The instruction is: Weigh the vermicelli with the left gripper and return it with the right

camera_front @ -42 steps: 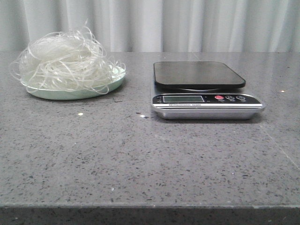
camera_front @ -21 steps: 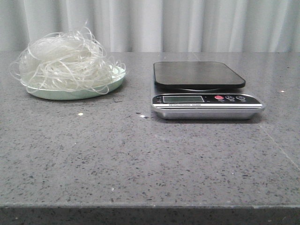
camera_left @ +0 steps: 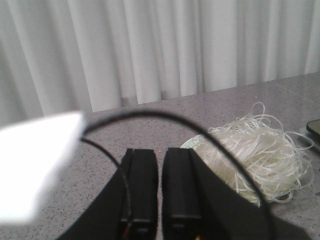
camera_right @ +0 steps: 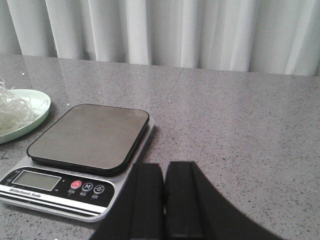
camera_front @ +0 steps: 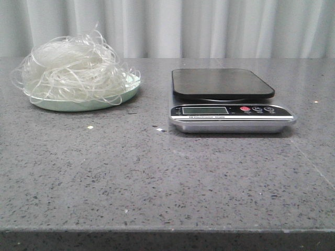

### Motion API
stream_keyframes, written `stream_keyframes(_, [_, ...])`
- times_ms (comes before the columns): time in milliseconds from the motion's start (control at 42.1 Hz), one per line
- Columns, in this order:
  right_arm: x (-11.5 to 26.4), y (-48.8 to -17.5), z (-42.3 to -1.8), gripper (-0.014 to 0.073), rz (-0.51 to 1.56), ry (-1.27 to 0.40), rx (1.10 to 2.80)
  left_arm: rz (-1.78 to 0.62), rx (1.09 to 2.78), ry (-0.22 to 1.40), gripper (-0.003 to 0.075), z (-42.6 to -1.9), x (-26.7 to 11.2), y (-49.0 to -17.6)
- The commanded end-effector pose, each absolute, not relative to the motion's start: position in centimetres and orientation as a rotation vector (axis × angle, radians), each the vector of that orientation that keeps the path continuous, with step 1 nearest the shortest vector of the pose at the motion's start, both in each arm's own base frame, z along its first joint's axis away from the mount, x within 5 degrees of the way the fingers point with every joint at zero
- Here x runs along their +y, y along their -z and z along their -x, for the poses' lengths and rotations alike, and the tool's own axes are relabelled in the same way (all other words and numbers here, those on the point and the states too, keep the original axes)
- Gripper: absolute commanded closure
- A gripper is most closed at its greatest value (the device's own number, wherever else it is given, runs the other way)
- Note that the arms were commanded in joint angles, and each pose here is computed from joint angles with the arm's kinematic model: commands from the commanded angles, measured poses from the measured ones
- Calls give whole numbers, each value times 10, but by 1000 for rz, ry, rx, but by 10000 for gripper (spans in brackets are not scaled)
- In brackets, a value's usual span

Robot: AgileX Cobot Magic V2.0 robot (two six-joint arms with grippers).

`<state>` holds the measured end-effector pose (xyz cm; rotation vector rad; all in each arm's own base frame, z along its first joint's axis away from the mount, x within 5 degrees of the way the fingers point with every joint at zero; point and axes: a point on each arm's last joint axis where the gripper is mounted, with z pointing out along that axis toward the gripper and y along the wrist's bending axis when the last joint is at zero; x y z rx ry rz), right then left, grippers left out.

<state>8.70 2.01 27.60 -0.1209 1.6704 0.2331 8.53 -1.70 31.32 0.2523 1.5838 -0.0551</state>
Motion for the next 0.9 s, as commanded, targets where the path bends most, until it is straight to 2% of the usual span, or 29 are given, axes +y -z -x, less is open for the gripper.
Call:
stream_keyframes(0, [18, -291, -88, 444, 106, -206, 1584, -200, 1492, 64, 575, -85, -15, -329])
stream_keyframes(428, [18, -291, -88, 444, 106, -206, 1585, -202, 1494, 62, 575, -85, -15, -329])
stream_keyframes(546, [18, -291, -88, 444, 107, -206, 1586, -283, 1487, -46, 575, -84, -14, -325])
stream_keyframes(594, [18, -291, -88, 444, 107, -206, 1586, -263, 1487, -40, 575, -82, -13, -324])
stream_keyframes(665, [18, -291, -88, 444, 107, -206, 1587, -204, 1496, -10, 575, -79, -10, -316])
stream_keyframes(879, [18, -291, -88, 444, 108, -207, 1589, -107, 1494, -74, 575, -64, -2, -285])
